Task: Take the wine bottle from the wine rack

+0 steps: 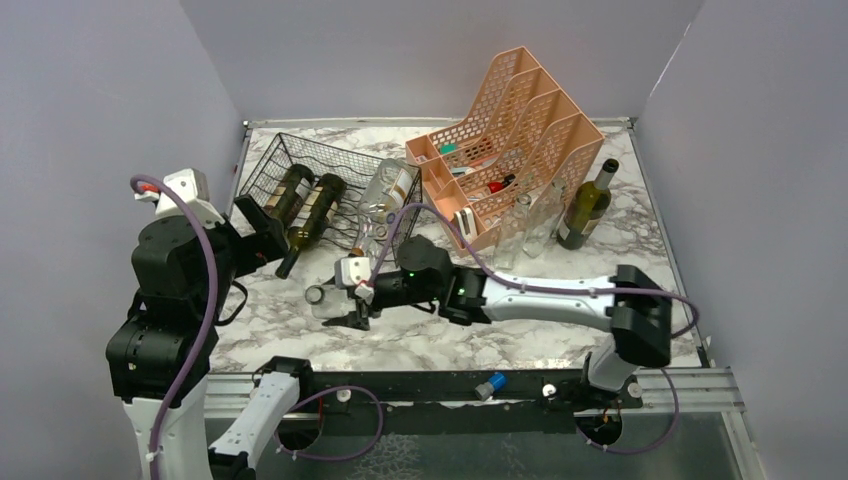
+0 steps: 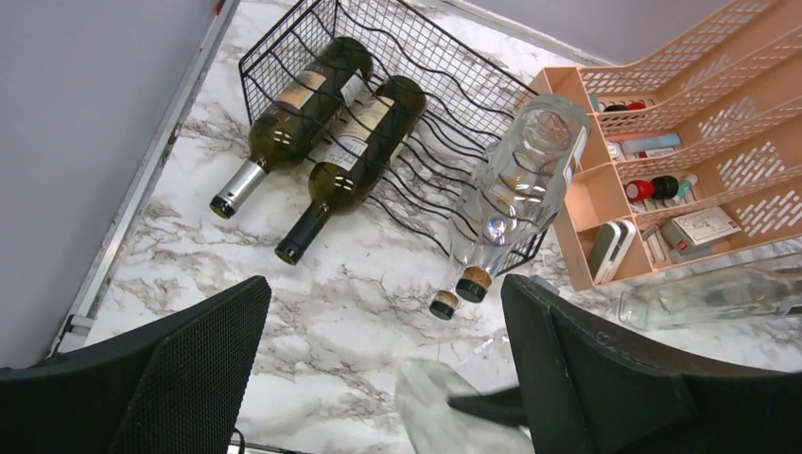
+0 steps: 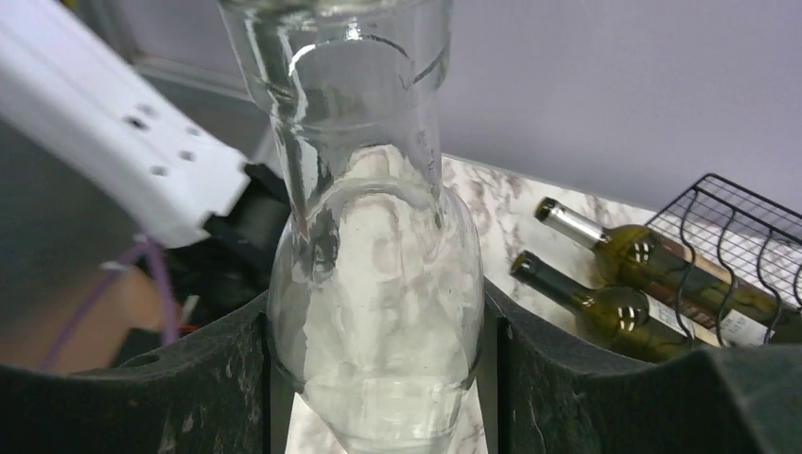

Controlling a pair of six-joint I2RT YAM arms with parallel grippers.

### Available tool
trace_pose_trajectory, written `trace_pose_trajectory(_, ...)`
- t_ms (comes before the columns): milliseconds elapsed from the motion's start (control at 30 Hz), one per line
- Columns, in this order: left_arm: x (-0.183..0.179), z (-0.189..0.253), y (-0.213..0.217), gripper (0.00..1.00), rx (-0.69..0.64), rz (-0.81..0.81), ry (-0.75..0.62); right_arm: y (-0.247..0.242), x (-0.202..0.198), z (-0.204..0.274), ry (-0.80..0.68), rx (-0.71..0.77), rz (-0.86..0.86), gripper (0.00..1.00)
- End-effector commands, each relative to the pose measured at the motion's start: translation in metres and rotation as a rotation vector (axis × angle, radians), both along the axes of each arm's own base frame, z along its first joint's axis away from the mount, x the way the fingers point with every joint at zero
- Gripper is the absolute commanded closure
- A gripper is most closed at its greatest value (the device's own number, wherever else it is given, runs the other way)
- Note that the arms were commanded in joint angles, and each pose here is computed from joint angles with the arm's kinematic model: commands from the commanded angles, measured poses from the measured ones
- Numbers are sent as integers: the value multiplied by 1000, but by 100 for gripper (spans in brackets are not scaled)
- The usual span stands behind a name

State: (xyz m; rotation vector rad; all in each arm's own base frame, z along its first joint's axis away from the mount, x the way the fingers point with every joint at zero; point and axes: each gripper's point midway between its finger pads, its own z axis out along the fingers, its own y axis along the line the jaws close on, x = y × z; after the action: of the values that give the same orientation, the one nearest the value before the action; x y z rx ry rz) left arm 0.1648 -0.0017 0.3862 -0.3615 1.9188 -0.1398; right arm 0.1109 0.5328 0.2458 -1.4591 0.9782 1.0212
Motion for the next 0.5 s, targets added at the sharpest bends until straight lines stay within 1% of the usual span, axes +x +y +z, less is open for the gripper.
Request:
trace_pose_trajectory(0,21,3,6,1,48,27,-39,-48,-45,36,142,-51,117,57)
trace_pose_trajectory(100,28,-4,2,1,51,10,-46,-80,-40,41,194,-68,5,56)
trace_pose_trajectory(200,36,-10,-2,1,47,-7,-51,-109,-30,39,216,-128,-109,55)
trace_pose_trajectory(333,45,-17,-7,1,46,-24,-47,-145,-7,30,238,-197,-317,55)
trace_pose_trajectory(467,51,-25,-9,1,46,-35,-38,-169,21,19,250,-186,-525,58)
